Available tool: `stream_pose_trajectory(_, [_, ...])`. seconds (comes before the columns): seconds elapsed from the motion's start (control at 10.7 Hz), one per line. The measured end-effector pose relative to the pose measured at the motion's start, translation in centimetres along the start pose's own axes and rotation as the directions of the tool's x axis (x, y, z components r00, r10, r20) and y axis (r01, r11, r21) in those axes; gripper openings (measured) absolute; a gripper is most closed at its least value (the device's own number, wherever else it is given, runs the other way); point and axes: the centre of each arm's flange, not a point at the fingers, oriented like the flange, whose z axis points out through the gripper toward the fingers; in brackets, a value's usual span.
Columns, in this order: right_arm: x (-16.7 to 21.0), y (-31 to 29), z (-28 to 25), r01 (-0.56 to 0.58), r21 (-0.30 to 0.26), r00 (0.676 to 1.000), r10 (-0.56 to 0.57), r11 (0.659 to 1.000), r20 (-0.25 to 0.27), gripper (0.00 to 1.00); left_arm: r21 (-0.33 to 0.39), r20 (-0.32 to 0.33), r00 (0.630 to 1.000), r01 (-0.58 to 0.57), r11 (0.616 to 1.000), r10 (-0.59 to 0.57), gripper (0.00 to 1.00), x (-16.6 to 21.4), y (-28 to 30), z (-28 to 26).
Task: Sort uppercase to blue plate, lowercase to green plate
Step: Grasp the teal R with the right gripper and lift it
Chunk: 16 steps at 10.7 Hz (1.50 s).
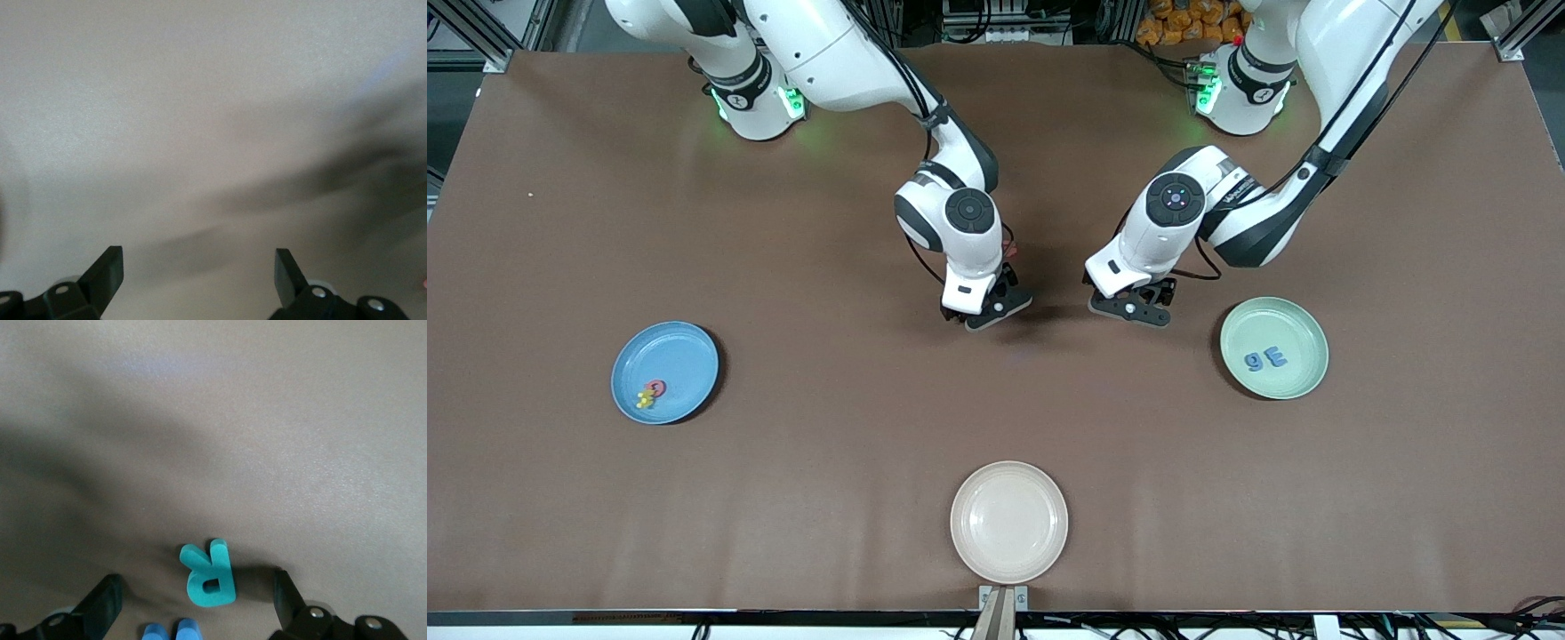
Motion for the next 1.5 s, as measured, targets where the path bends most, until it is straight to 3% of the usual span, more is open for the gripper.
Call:
stream_pose_trajectory(0.94, [0.5, 1.3, -0.2, -0.005, -0.005, 1.0, 0.005, 1.0, -0.006, 0.98, -0.001, 0.004, 1.0, -0.008, 1.0, 0.008, 1.0, -0.2, 0.5, 0.2])
stream_pose_trajectory(1.13, [0.6, 1.3, -0.6, -0.009, -0.004, 1.0, 0.009, 1.0, -0.011, 0.88, -0.001, 0.004, 1.0, -0.005, 1.0, 0.005, 1.0, -0.3, 1.0, 0.2])
stream_pose_trajectory(1.31, [0.7, 1.1, -1.1, -0.023, 0.001, 1.0, 0.023, 1.0, -0.02, 0.57, -0.001, 0.005, 1.0, -0.007, 1.0, 0.007, 1.0, -0.3, 1.2, 0.3])
stream_pose_trajectory(1.5, [0.8, 1.1, -1.4, -0.025, 0.002, 0.999, 0.025, 1.0, -0.024, 0.33, -0.003, 0.008, 1.0, -0.007, 1.0, 0.007, 1.0, -0.4, 1.2, 0.4])
